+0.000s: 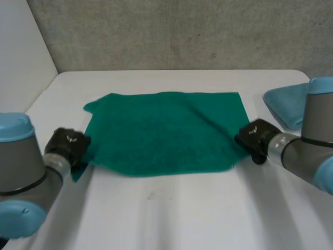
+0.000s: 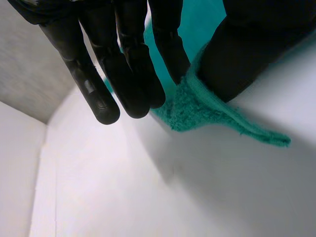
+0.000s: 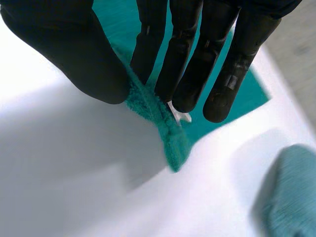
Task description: Fold the laundry.
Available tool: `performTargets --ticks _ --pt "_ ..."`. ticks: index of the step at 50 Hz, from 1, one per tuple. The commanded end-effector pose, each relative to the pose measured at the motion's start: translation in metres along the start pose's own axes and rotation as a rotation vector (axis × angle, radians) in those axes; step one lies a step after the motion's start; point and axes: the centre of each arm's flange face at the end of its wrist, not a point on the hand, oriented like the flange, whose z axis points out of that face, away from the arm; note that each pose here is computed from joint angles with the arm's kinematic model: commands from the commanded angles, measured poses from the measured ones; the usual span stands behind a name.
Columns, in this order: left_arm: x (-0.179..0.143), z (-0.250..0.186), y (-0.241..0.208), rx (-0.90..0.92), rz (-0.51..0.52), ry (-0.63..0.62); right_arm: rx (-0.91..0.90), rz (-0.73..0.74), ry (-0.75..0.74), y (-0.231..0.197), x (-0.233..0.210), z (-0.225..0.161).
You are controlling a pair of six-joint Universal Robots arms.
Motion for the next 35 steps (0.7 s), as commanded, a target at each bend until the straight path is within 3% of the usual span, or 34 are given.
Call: performTargets --ticks 1,6,10,13,21,25,28,29,35 --pt "-0.011 -0.059 0.008 -0.100 0.128 0.055 -0.179 -0.057 -0.135 0.012 -0.003 -0.070" --pt "-0.019 -0.080 0.001 -0.044 0.152 0.055 -0.196 -0.127 -0.141 0.016 -0.002 -0.101" --pt "-0.016 -0.081 0.000 -0.014 0.148 0.078 -0.136 -0.111 -0.074 0.012 0.003 -0.093" --pt "-0.011 -0.065 0.004 -0.024 0.141 0.097 -0.121 -0.098 -0.051 0.013 0.004 -0.086" --pt "0.000 0.014 0.012 -0.029 0.160 0.065 -0.139 -0.110 0.006 0.026 0.010 -0.022" --pt "-0.017 0.054 -0.006 0.026 0.153 -0.048 -0.087 -0.159 0.126 0.005 0.028 0.004" --pt "-0.050 0.076 -0.053 0.171 0.135 -0.213 -0.002 -0.183 0.237 -0.021 0.052 0.014" --pt "-0.061 0.079 -0.067 0.210 0.129 -0.255 0.085 -0.198 0.336 -0.046 0.074 0.015" --pt "-0.132 0.063 -0.177 0.563 0.059 -0.520 0.452 -0.166 0.688 -0.138 0.147 -0.017"
